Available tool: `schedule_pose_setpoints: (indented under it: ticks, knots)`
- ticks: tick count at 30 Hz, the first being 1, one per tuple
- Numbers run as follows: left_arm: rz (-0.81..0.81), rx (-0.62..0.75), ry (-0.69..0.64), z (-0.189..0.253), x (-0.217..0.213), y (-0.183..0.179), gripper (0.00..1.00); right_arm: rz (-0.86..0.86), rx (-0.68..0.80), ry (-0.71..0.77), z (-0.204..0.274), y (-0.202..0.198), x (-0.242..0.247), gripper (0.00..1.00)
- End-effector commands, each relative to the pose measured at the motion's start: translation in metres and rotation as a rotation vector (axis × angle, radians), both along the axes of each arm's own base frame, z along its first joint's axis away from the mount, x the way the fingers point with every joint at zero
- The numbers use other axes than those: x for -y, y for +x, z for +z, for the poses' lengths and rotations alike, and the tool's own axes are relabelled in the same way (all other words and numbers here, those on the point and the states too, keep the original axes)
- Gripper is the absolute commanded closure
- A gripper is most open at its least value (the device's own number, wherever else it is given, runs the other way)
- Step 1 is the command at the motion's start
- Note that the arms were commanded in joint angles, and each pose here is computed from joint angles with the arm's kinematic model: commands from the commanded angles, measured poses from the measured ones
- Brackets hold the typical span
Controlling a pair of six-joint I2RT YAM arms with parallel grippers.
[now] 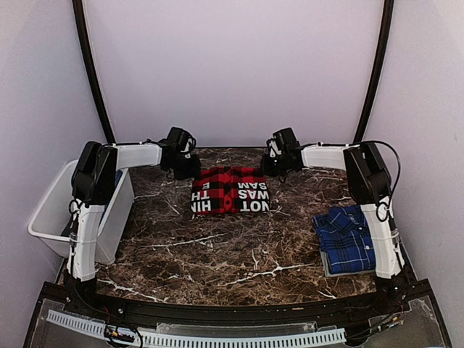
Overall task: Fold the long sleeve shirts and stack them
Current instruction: Fold the 2/3-rectangle-folded shirt at the center of the board.
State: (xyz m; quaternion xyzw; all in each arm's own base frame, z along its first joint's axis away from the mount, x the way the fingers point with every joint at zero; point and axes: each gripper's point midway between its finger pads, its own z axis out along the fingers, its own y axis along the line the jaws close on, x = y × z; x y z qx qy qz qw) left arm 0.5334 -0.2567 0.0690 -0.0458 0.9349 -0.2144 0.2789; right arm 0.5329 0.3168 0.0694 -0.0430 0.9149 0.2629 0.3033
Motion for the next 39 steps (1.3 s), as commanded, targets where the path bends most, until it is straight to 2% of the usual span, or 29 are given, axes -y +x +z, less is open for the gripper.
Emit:
schedule_pose_setpoints:
  ticks: [1, 5, 11, 12, 13, 14, 15, 16, 17, 18, 19, 20, 22, 28, 36, 37, 38, 39]
  knots:
    - [-0.004, -0.002, 0.0, -0.016, 0.009, 0.015, 1.0, 0.043, -0.002, 0.07, -0.007, 0.019, -0.015, 1.0]
    - [-0.001, -0.052, -0.027, -0.029, 0.012, 0.005, 1.0, 0.053, -0.044, 0.071, -0.024, 0.007, -0.015, 1.0]
    - [-0.024, -0.089, -0.035, -0.028, 0.013, -0.048, 1.0, 0.079, -0.104, 0.067, -0.036, -0.06, -0.004, 1.0]
    - [-0.035, -0.059, -0.053, -0.011, 0.019, -0.054, 1.0, 0.081, -0.087, 0.077, -0.024, -0.072, -0.002, 1.0]
    - [-0.033, -0.091, -0.045, -0.021, 0.016, -0.072, 1.0, 0.083, -0.089, 0.074, -0.023, -0.087, 0.002, 1.0]
    - [-0.049, -0.055, -0.064, -0.001, 0.022, -0.081, 1.0, 0.085, -0.096, 0.071, -0.021, -0.101, 0.005, 1.0]
    - [-0.06, -0.093, -0.05, -0.014, 0.023, -0.104, 1.0, 0.09, -0.119, 0.059, -0.024, -0.121, 0.011, 1.0]
    - [-0.065, -0.052, -0.068, 0.007, 0.025, -0.11, 1.0, 0.09, -0.095, 0.067, -0.015, -0.13, 0.013, 1.0]
    - [-0.071, -0.086, -0.053, -0.004, 0.023, -0.132, 1.0, 0.087, -0.081, 0.07, -0.006, -0.14, 0.016, 1.0]
    - [-0.07, -0.047, -0.07, 0.015, 0.023, -0.138, 1.0, 0.087, -0.068, 0.076, 0.003, -0.151, 0.019, 1.0]
    - [-0.066, -0.076, -0.061, 0.005, 0.019, -0.155, 1.0, 0.085, -0.06, 0.081, 0.009, -0.159, 0.022, 1.0]
    - [-0.063, -0.043, -0.084, 0.021, 0.018, -0.159, 1.0, 0.081, -0.047, 0.082, 0.016, -0.166, 0.025, 1.0]
    - [-0.042, -0.062, -0.092, 0.017, 0.008, -0.179, 1.0, 0.067, -0.031, 0.078, 0.025, -0.176, 0.031, 1.0]
    - [-0.021, -0.004, -0.074, 0.03, -0.006, -0.185, 1.0, 0.046, 0.013, 0.083, 0.041, -0.181, 0.04, 1.0]
    - [-0.001, -0.008, -0.038, 0.019, -0.013, -0.16, 1.0, 0.042, 0.017, 0.022, 0.029, -0.149, 0.039, 1.0]
    - [-0.009, 0.001, -0.03, 0.019, -0.011, -0.153, 0.99, 0.042, 0.018, 0.021, 0.028, -0.143, 0.038, 1.0]
    - [-0.004, 0.007, -0.026, 0.019, -0.013, -0.148, 0.87, 0.037, 0.0, 0.006, 0.023, -0.141, 0.041, 1.0]
    - [-0.017, 0.017, -0.022, 0.022, -0.011, -0.141, 0.81, 0.027, -0.002, -0.003, 0.022, -0.137, 0.043, 0.99]
